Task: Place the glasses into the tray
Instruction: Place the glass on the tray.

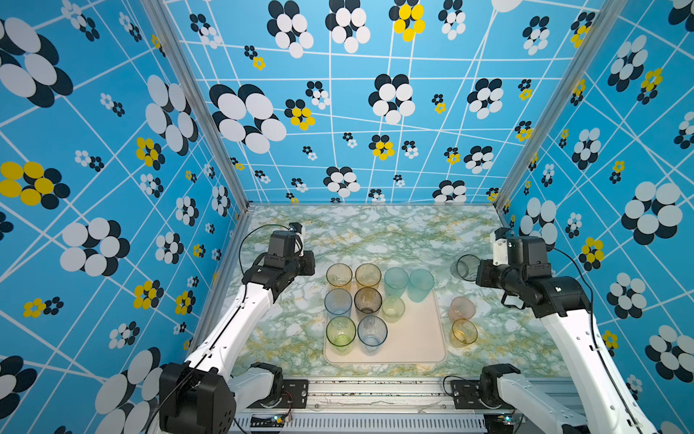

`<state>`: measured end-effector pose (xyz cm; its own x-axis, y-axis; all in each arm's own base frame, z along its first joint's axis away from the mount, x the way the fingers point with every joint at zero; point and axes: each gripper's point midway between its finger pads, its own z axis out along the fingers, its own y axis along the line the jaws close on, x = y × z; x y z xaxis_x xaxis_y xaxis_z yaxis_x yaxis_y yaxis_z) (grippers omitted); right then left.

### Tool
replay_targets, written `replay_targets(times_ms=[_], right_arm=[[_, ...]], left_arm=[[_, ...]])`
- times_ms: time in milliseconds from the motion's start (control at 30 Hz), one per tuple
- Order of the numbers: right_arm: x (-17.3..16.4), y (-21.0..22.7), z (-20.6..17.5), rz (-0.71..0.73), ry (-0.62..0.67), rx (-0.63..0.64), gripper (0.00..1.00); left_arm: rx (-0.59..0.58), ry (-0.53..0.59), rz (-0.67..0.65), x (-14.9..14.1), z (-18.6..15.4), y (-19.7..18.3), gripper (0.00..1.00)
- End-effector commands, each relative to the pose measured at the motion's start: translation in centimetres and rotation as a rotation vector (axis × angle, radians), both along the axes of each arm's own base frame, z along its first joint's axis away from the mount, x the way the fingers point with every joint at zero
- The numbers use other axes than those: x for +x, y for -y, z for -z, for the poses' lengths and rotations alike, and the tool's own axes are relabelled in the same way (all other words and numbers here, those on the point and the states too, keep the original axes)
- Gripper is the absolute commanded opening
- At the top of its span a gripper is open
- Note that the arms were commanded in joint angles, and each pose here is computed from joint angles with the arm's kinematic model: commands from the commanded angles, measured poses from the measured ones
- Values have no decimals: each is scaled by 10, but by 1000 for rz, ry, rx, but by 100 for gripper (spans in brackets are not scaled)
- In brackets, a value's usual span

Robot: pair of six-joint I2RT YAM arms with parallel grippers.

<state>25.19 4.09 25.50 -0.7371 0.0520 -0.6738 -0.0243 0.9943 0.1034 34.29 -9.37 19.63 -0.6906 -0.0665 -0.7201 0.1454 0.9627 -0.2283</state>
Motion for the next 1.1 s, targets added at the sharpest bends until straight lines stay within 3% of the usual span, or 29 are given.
replay_targets(times_ms=[0,133,400,600,1067], right_arm=[[-32,-21,13,-122,-99,-7,5],[-47,-45,19,-238,-174,-31,5],[-45,-74,69,-291,-377,-129,5],[-36,-91,97,-232,-409,-56,5],[-30,-88,144,-117,-465,-106,5]], left_arm=[[1,16,3,5,-7,1,17],[-1,18,16,5,-10,7,17],[13,13,19,1,-9,8,17],[20,12,17,2,-9,8,17],[11,10,28,3,-7,12,17]])
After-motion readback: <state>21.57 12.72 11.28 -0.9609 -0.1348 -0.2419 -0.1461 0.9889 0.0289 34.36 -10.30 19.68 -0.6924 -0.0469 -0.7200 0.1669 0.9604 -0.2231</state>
